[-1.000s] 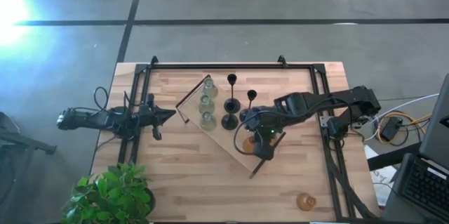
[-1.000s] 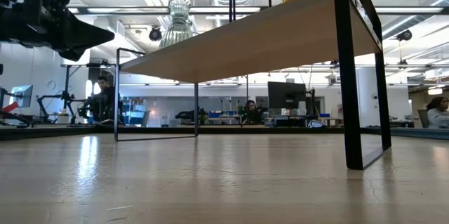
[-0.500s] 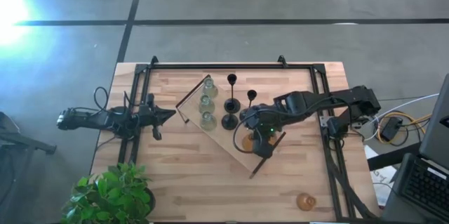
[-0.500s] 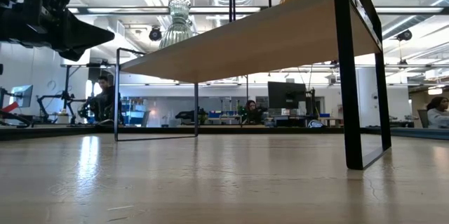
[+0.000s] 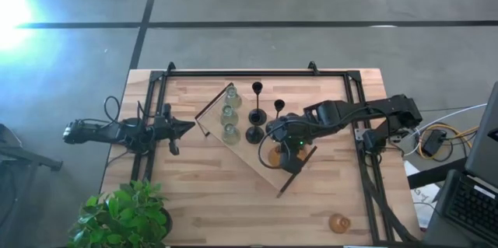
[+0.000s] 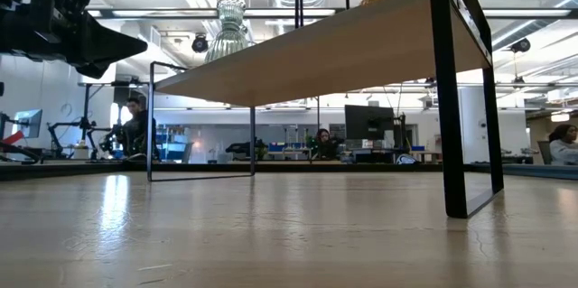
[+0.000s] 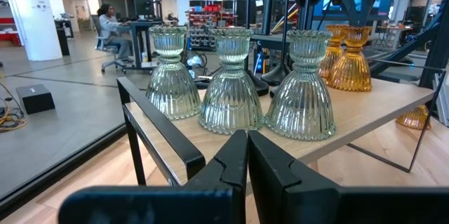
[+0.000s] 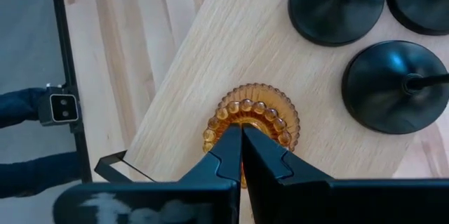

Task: Pick & Place candle stick holders
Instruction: Put the top orange candle holder on the shelf

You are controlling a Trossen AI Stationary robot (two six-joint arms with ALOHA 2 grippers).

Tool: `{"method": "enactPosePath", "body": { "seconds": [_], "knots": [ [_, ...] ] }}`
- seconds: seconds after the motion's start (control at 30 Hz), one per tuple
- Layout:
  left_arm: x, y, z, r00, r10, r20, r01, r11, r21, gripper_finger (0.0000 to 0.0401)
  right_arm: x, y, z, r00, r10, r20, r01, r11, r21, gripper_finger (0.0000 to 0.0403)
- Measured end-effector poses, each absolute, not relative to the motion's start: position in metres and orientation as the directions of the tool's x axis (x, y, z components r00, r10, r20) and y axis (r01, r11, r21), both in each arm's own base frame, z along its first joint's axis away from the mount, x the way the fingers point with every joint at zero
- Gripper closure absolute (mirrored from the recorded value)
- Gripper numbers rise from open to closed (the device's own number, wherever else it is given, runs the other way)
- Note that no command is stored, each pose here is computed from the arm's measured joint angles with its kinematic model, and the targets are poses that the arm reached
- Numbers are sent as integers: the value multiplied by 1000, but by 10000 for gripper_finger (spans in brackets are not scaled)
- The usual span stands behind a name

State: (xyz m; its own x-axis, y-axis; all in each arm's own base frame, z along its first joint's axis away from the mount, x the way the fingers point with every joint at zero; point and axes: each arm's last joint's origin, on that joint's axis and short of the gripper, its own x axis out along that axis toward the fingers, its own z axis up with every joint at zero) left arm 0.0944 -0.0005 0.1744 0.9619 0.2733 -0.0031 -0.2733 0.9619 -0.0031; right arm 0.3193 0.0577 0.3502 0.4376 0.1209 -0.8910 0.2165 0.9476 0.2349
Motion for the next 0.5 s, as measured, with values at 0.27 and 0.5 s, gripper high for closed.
{"method": "enactPosePath", "body": {
  "seconds": [0.27,0.5],
  "knots": [
    [94,0,174,962,273,-3,-273,962,-3,382,319,57,348,436,117,-892,216,949,230,395],
    [94,0,174,962,274,-3,-274,962,-3,382,321,56,349,454,104,-885,205,954,217,395]
  ]
}}
